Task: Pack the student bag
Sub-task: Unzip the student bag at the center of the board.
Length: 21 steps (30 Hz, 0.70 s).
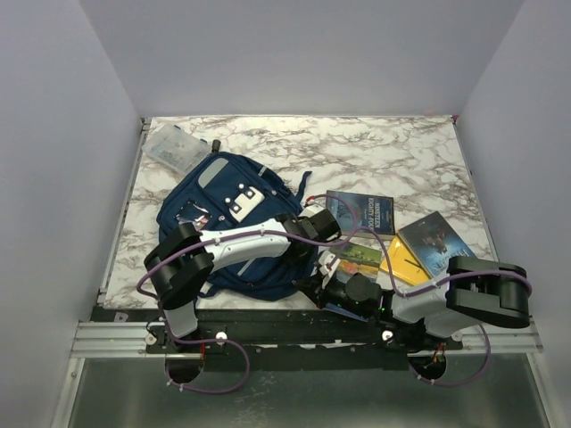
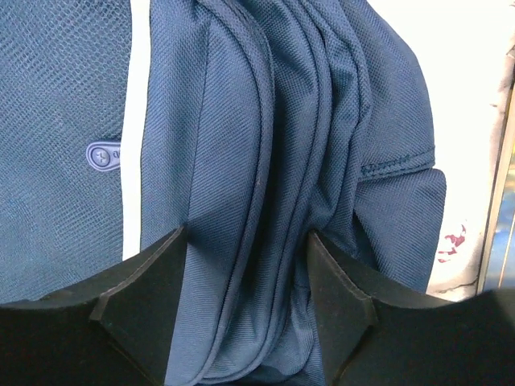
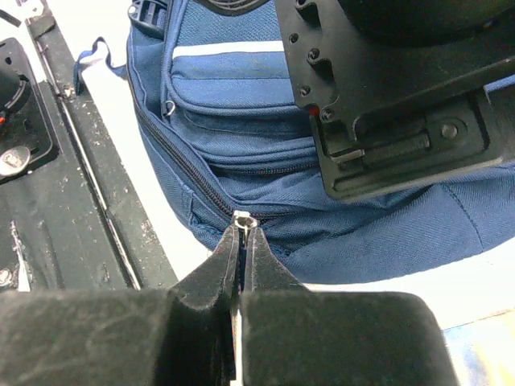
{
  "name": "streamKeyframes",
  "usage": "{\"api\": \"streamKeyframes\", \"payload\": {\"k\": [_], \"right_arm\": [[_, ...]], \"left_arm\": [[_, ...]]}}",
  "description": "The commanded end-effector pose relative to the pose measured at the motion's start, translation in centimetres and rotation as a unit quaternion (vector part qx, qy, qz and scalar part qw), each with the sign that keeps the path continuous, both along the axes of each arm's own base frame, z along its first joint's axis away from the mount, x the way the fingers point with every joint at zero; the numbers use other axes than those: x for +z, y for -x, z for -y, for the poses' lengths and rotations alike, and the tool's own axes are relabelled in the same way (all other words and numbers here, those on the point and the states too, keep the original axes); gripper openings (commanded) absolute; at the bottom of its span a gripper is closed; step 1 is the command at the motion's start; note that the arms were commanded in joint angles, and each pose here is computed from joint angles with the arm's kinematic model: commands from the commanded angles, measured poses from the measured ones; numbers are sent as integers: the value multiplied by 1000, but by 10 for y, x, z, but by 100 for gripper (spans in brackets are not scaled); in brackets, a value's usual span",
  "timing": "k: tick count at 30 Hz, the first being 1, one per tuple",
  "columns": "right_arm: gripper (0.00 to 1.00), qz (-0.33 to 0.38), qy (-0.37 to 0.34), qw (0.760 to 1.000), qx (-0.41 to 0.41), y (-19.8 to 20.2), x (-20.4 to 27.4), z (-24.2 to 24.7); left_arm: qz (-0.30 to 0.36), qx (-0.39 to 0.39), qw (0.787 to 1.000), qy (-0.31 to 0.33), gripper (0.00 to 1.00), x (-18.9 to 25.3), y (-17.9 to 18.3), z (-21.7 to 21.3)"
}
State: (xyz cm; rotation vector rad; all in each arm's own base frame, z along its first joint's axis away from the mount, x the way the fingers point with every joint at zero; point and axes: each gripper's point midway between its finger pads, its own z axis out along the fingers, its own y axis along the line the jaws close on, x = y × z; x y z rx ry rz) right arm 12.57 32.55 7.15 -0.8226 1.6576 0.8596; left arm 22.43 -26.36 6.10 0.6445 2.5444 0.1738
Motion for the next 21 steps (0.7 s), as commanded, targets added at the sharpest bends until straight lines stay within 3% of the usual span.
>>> {"api": "streamKeyframes", "payload": {"k": [1, 5, 6, 9, 14, 21], "right_arm": [[0, 0, -24, 1000, 5, 4, 9, 1], [0, 3, -10, 1000, 13, 6, 5, 0], [0, 4, -5, 1000, 13, 6, 3, 1], [0, 9, 10, 1000, 10, 3, 3, 3], [0, 20, 55, 998, 24, 3, 11, -2], [0, 15, 90, 995, 44, 8, 32, -19]], "left_arm": [[35, 15, 995, -89, 50, -5, -20, -29], [34, 13, 995, -88, 6, -7, -24, -22], [41, 13, 995, -87, 1, -3, -27, -21], [60, 30, 996, -55, 0, 20, -38, -16], [101, 111, 986, 71, 0, 86, -64, -12], [224, 241, 921, 209, 0, 195, -110, -29]]}}
